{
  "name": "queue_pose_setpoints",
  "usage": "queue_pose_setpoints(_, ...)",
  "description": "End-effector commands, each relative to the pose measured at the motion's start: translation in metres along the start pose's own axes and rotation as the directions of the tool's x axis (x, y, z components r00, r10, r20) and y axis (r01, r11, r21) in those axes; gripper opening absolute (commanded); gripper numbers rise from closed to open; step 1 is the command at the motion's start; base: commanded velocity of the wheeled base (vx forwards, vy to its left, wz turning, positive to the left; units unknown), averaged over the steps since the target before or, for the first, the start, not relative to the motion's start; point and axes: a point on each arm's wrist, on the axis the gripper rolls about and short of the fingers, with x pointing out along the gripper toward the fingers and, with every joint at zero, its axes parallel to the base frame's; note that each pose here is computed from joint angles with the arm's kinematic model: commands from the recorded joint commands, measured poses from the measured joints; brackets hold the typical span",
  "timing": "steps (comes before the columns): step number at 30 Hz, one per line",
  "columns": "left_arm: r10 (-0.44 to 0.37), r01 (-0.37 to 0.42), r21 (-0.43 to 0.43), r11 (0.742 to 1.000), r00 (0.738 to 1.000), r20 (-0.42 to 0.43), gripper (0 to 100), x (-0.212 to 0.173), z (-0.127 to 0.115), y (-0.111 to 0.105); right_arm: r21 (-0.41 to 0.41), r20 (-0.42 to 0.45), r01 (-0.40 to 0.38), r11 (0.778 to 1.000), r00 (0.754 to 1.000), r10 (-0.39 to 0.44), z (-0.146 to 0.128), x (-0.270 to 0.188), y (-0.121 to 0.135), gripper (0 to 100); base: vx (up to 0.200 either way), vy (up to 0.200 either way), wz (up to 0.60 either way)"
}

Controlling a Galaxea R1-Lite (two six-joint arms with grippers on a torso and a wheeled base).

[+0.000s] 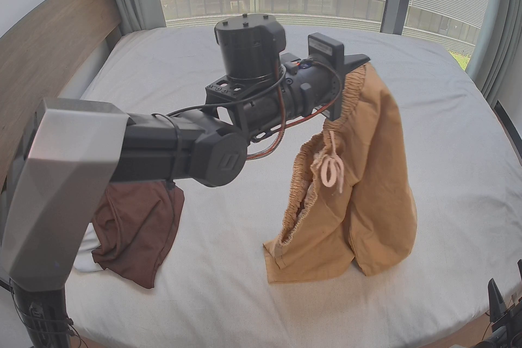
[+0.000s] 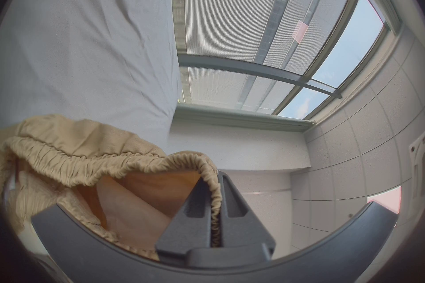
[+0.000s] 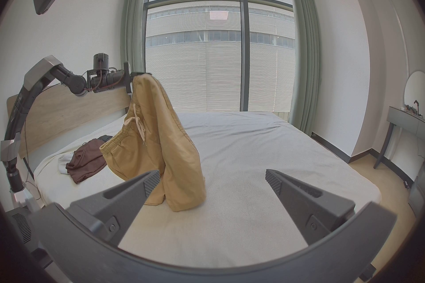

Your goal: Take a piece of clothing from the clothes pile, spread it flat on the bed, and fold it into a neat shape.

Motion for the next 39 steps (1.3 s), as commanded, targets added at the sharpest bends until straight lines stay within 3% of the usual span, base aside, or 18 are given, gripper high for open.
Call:
queue_pose_setpoints(1,0.07,-0.076,0.055,0.996,0.992,0.101,0,-0.014,0.032,0.022,-0.001,-0.011,0.0,1.0,1.0,0.0,-0.005,0.001,0.0,100,0.0,0.0,0.0)
queue_pose_setpoints(10,0.064,-0.087,0.127,0.988,0.983,0.174,0,-0.057,0.046,0.018,-0.001,-0.011,0.0,1.0,1.0,0.0,-0.005,0.001,0.0,100,0.0,0.0,0.0)
queue_pose_setpoints(16,0.137,-0.182,0.234,0.955,0.971,0.195,0,-0.113,0.066,0.027,-0.002,-0.011,0.0,1.0,1.0,0.0,-0.005,0.001,0.0,100,0.0,0.0,0.0)
queue_pose_setpoints(21,0.143,-0.195,0.243,0.95,0.965,0.218,0,-0.137,0.079,0.028,-0.002,-0.011,0.0,1.0,1.0,0.0,-0.005,0.001,0.0,100,0.0,0.0,0.0)
queue_pose_setpoints(28,0.138,-0.227,0.268,0.936,0.939,0.316,0,-0.173,0.102,0.041,-0.002,-0.011,0.0,1.0,1.0,0.0,-0.005,0.001,0.0,100,0.0,0.0,0.0)
queue_pose_setpoints(39,0.208,-0.312,0.282,0.907,0.916,0.344,0,-0.217,0.097,0.076,-0.002,-0.011,0.0,1.0,1.0,0.0,-0.005,0.001,0.0,100,0.0,0.0,0.0)
